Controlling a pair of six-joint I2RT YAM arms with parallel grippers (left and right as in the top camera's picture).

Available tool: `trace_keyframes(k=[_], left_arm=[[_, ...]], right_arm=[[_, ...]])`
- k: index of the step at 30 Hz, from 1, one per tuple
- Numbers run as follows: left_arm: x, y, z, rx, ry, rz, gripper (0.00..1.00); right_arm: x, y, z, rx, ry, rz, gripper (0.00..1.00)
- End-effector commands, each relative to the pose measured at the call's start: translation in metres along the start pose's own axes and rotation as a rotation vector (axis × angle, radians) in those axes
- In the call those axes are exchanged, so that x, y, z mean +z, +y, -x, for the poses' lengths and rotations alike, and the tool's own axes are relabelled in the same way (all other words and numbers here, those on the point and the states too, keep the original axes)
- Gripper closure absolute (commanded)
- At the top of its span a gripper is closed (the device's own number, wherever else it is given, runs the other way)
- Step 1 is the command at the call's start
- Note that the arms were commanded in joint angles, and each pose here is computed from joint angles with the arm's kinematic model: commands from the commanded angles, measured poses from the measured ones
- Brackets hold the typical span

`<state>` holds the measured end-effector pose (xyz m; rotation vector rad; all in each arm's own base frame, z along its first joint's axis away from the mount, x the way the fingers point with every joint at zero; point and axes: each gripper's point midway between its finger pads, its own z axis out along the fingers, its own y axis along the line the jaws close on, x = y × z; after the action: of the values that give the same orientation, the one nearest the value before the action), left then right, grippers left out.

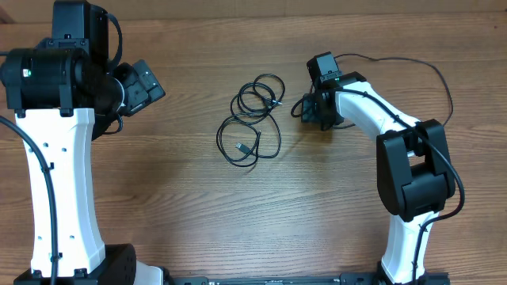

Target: Untangle cables

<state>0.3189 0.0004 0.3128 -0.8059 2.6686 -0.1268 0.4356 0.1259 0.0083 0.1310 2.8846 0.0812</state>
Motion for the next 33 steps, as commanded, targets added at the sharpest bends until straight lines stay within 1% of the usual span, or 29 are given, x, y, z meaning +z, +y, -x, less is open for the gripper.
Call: trace_keyframes(k=[1,4,5,7,9,12,14,18,20,25,26,27,30,33], left_arm=[[0.003,0.001,-0.001,0.019,0.011,0.007,0.00],[0.003,0.001,0.000,0.019,0.011,0.007,0.01],[0.003,0.001,0.000,0.019,0.011,0.007,0.01],[0.003,0.001,0.000,0.019,0.011,0.007,0.00],[0.003,0.001,-0.001,0.019,0.011,0.007,0.00],[0.003,0.001,0.000,0.019,0.011,0.007,0.00],[0.003,0.001,0.000,0.019,0.011,0.007,0.00],[0.003,0.001,0.000,0.019,0.011,0.007,0.00],[0.003,0.001,0.000,0.019,0.011,0.007,0.01],[0.003,0.001,-0.001,0.019,0.011,0.007,0.01],[0.003,0.001,0.000,0.019,0.011,0.007,0.00],[0.003,0.001,0.000,0.019,0.011,0.007,0.00],[0.003,0.001,0.000,0.019,0.011,0.007,0.00],[0.003,0.001,-0.001,0.019,0.011,0.007,0.01]], right_arm=[[-0.001,-0.010,0.008,0.004,-0.038,-0.049,0.58],[-0.001,-0.010,0.009,0.004,-0.043,-0.050,0.66],[-0.001,-0.011,0.010,0.007,-0.044,-0.051,0.71],[-0.001,-0.012,0.010,0.010,-0.044,-0.052,0.74],[-0.001,-0.013,0.010,0.012,-0.041,-0.053,0.74],[0.000,-0.013,0.006,0.011,-0.024,-0.047,0.64],[0.000,-0.008,0.002,0.003,-0.007,-0.021,0.61],[0.000,-0.005,0.000,-0.021,0.005,-0.001,0.61],[0.002,-0.006,-0.001,-0.021,0.008,-0.006,0.67],[0.012,-0.011,-0.004,-0.013,0.028,-0.016,0.88],[0.013,-0.011,-0.004,-0.012,0.028,-0.018,0.93],[0.014,-0.015,-0.002,-0.006,0.022,-0.028,0.96],[0.008,-0.029,0.012,0.008,-0.028,-0.096,0.96],[-0.012,-0.053,0.042,0.041,-0.101,-0.194,0.96]])
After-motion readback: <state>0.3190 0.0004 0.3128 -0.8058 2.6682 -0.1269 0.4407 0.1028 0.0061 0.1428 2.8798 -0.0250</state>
